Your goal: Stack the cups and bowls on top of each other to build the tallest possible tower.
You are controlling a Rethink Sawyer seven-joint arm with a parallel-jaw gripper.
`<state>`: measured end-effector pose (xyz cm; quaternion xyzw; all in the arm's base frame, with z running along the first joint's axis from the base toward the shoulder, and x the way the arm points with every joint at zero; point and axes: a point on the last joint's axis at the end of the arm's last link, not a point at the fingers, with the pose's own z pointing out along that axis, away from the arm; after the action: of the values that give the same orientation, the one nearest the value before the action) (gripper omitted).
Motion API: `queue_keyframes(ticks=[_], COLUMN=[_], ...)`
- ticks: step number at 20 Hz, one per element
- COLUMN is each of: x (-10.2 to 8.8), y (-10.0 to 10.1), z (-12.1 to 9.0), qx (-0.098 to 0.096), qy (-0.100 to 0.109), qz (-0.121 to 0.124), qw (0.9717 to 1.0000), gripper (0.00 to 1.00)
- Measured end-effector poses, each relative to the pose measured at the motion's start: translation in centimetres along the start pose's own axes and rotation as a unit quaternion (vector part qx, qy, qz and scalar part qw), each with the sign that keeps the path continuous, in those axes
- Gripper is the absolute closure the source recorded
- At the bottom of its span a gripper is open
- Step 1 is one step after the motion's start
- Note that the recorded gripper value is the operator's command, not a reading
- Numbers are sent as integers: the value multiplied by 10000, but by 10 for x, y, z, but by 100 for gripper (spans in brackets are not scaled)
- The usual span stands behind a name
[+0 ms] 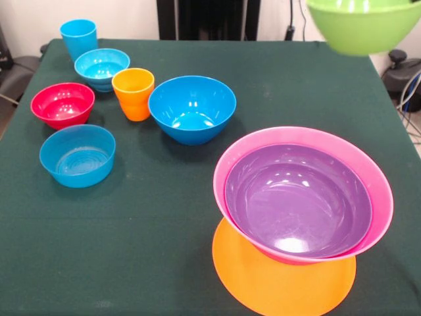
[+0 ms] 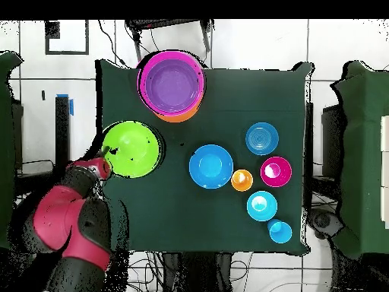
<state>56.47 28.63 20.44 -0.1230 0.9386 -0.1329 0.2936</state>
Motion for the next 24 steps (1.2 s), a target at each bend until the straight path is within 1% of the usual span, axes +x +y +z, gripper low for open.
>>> queue_keyframes(ticks=[4, 5, 7, 9, 10, 12, 13, 14, 15, 17, 18, 19, 20, 22, 23, 24], x=[-15, -20, -26, -34, -42, -47, -51, -54, -57, -60, -61, -61, -61, -61, -61, -60], y=[-3, -5, -11, -19, -32, -42, -52, -59, -70, -83, -92, -102, -107, -113, -116, -120], z=[-28, -37, -45, -52, -55, -54, -53, -51, -47, -41, -37, -31, -28, -24, -22, -19], qx=[-31, -44, -47, -47, -47, -46, -46, -42, -30, -9, -3, -20, -44, -101, -140, -220], qy=[-289, -391, -525, -709, -955, -1126, -1314, -1448, -1654, -1930, -2137, -2417, -2595, -2847, -2979, -3186], qz=[-127, -161, -185, -205, -216, -228, -240, -254, -280, -321, -363, -412, -433, -452, -456, -456], qw=[9995, 9991, 9984, 9973, 9952, 9934, 9910, 9891, 9858, 9807, 9762, 9695, 9648, 9575, 9534, 9465], gripper=[100, 100, 100, 100, 100, 100, 100, 100, 100, 100, 100, 100, 100, 100, 100, 100])
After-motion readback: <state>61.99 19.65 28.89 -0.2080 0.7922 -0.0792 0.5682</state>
